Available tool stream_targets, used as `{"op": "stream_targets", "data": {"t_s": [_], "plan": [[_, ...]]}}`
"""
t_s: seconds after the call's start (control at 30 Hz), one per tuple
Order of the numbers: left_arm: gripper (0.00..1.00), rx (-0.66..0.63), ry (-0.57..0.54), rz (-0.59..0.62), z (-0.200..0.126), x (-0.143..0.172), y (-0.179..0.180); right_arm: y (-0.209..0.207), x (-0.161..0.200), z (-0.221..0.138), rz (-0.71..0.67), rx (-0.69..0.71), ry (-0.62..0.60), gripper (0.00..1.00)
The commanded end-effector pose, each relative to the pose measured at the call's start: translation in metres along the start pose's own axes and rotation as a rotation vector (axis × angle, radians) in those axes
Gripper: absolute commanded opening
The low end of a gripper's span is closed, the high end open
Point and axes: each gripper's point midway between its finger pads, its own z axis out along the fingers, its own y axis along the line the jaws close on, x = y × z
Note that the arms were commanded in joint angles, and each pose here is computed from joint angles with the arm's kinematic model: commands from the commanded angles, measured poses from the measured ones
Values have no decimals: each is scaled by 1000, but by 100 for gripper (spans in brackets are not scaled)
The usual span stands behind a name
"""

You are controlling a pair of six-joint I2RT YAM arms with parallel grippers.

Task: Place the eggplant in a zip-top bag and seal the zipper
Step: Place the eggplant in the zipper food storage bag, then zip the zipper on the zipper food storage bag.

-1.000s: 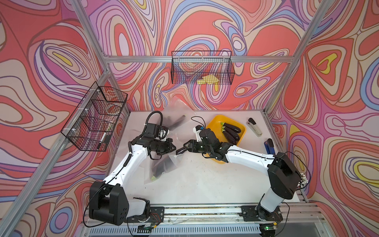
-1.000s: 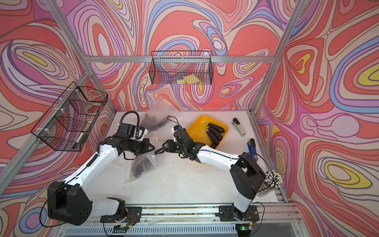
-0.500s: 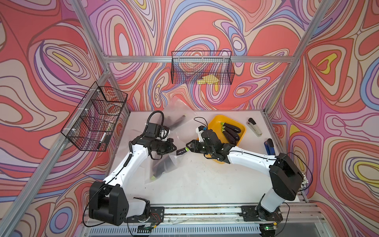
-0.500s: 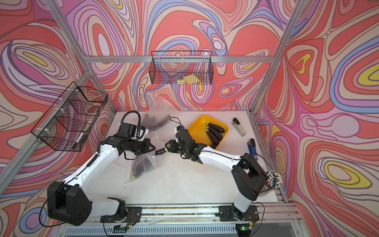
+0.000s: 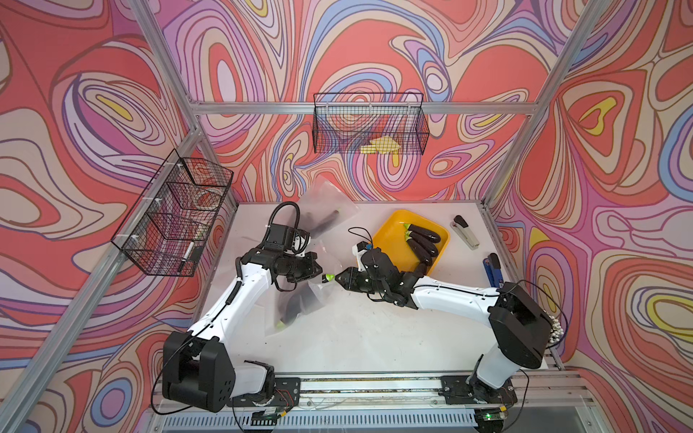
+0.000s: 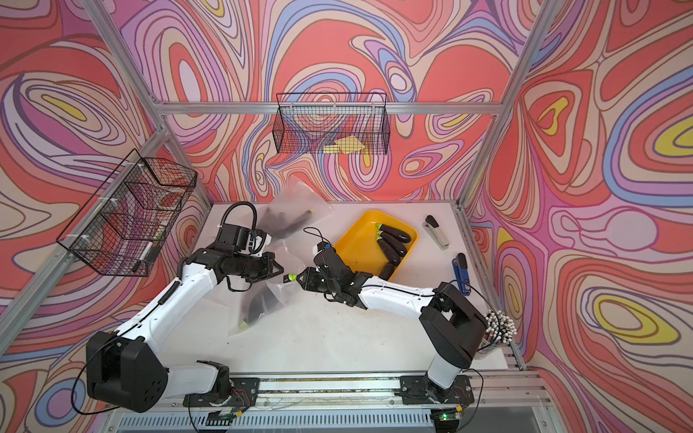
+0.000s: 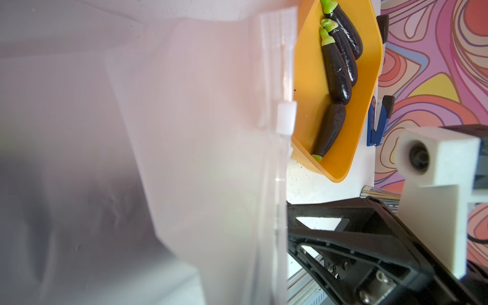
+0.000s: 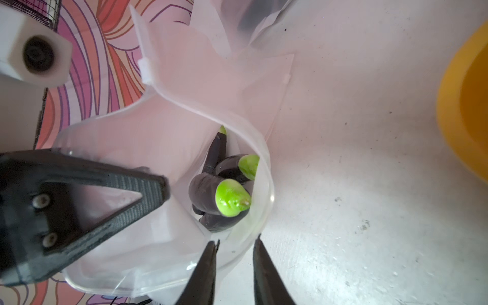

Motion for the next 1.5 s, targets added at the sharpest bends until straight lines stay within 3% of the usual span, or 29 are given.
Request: {"op": "stream_targets", "data": {"t_s": [0.0,0.2,0.3,0.37,0.47,0.6,0.73,0.87,1.0,1.1,1.27,1.37,1.47], "plan": [[0,-13,5,26,-3,2,-7,7,-5,10,11,-31,-26,26],[0,94,-8,17,-2,4,-24,-9,-21,16,-9,21,4,30],[0,15,-13,8,-2,3,-10,-19,-40,1,-15,41,-27,33],[0,-20,-19,4,0,3,-3,-11,-50,-15,-91,66,-46,37],[0,2,-18,-4,3,2,-6,-12,-57,-29,-147,109,-64,41],[0,24,-29,-4,1,1,-11,-24,-60,-13,-166,110,-25,41],[0,27,-35,1,-2,2,-12,-11,-59,3,-195,45,13,41],[0,44,-30,9,-2,2,-16,-30,-56,23,-202,97,28,41],[0,44,-25,20,-3,3,-17,-29,-56,34,-223,83,42,34],[0,64,-11,57,-1,5,-23,-16,-58,38,-231,26,44,20],[34,-13,-10,169,-2,1,-24,0,-71,29,-284,-39,-8,5],[53,-17,-69,238,-15,-10,-32,3,-81,25,-316,-83,-10,4],[60,4,-126,294,-32,-22,-45,-2,-93,23,-343,-103,-21,4]]}}
